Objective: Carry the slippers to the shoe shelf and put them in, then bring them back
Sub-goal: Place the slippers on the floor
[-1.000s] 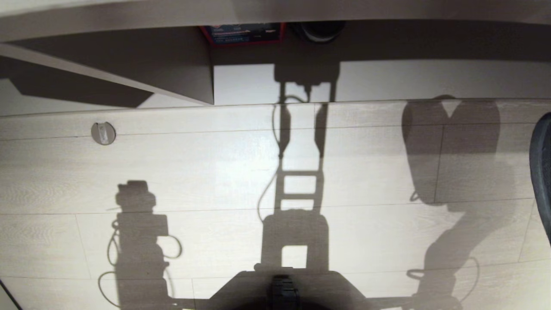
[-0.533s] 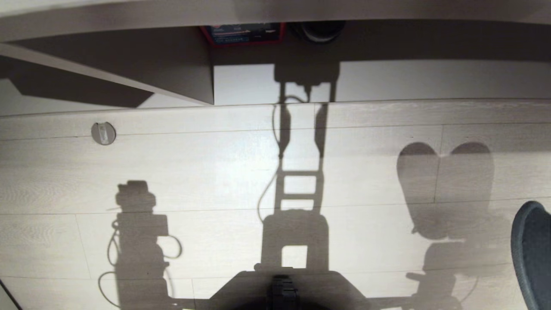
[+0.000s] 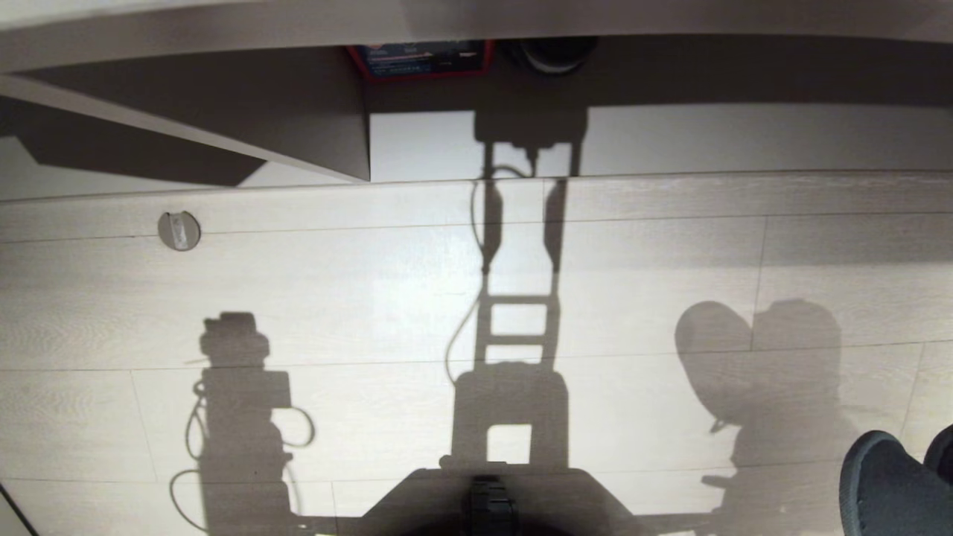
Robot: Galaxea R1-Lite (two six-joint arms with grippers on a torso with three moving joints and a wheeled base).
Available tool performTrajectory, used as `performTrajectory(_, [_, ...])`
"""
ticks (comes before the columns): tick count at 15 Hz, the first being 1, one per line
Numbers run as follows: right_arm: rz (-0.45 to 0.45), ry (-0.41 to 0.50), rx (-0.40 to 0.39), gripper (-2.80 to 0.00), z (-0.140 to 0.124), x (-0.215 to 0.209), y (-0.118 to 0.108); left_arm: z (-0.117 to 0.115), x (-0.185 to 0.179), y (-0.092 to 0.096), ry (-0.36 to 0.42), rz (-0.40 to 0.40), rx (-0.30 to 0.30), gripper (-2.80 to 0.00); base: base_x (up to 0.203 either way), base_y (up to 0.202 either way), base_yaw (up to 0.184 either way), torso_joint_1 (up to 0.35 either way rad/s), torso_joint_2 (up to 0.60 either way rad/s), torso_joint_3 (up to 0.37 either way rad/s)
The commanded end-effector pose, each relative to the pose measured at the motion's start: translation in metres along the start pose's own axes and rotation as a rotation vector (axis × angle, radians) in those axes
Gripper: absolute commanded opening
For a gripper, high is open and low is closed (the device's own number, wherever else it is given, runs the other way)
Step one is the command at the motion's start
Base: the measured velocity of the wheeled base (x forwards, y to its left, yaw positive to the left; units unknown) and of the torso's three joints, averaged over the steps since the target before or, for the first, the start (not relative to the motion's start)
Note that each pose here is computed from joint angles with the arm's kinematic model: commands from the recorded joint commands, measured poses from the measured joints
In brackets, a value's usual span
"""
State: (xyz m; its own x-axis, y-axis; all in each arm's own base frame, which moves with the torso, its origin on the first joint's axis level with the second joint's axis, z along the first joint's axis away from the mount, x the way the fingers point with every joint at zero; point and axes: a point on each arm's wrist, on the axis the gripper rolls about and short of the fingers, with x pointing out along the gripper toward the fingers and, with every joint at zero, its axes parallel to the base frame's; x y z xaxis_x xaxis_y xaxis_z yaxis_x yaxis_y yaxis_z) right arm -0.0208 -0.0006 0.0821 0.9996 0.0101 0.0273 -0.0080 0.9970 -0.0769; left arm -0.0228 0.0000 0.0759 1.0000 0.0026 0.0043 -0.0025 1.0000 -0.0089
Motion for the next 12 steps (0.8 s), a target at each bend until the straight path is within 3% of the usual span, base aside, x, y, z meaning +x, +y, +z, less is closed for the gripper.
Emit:
performTrajectory(1, [0.014, 0.0, 0.0, -2.8, -0.0037, -0.0022, 0.0006, 0.0, 0.0, 0.0, 0.0, 0.001, 0.0, -2.8, 0.0, 0.0, 0.0, 0.0, 0.0, 0.0])
performTrajectory(2, [0.025, 0.032, -0.004, -2.8, -0.0069, -0.0024, 0.001, 0.0, 0.0, 0.0, 0.0, 0.001, 0.0, -2.8, 0.0, 0.0, 0.0, 0.0, 0.0, 0.0])
performTrajectory(12, [0.018, 0.028, 0.047, -2.8, -0.0068, -0.0023, 0.0009, 0.0, 0.0, 0.0, 0.0, 0.001, 0.0, -2.8, 0.0, 0.0, 0.0, 0.0, 0.0, 0.0])
